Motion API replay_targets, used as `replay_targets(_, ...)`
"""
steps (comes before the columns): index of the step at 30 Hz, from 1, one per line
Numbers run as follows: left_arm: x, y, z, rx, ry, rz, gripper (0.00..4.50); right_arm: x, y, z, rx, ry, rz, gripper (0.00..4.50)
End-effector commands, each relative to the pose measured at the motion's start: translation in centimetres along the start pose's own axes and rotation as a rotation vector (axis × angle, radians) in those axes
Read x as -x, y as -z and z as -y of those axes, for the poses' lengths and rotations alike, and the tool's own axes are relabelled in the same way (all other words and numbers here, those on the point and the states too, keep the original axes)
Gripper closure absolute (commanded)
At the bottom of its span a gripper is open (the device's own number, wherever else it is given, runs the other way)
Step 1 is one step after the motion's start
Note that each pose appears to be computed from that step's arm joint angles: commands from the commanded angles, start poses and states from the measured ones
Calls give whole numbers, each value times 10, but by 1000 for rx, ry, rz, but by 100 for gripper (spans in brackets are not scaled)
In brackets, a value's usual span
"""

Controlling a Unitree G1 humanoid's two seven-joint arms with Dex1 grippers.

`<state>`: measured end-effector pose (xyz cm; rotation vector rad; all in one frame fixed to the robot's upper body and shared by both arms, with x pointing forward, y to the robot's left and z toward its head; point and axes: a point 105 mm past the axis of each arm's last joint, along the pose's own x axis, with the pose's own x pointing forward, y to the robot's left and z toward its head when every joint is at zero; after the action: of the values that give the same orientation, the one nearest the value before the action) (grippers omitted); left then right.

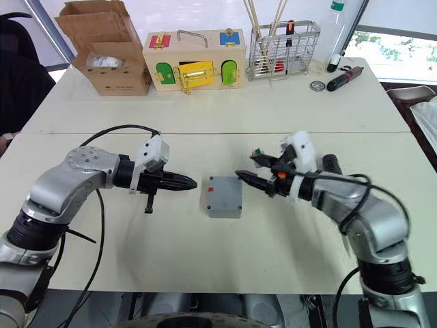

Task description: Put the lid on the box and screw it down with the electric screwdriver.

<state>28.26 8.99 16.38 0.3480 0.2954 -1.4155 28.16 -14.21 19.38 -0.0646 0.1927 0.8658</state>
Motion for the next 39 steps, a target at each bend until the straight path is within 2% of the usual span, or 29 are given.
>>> replay_targets(1,4,-25,1,-77,32,61,450,38,-24,21,-8,106,-17,155)
replay_targets(2,2,-31,2,-105,55,72,450,56,-23,37,-16,191,-85,109)
replay_targets(3,1,-34,4,-127,72,78,450,71,-21,48,-27,257,-141,99)
replay_targets(7,-13,-33,13,-165,131,92,450,121,-6,64,-72,390,-412,3)
replay_targets(11,-26,-31,23,-171,147,116,450,160,4,78,-263,557,-549,3)
replay_targets(14,-34,-32,32,-177,159,139,450,175,26,70,-449,522,-647,3)
replay_targets(18,-41,-29,34,-156,146,155,450,174,56,57,-592,440,-727,3)
replay_targets(22,-43,-28,33,-130,117,164,450,173,78,59,-644,464,-785,3)
replay_targets(33,-41,-20,31,-73,27,159,450,150,84,78,-703,461,-815,3)
replay_targets(39,-37,-14,30,-45,-12,150,450,143,96,82,-687,473,-913,3)
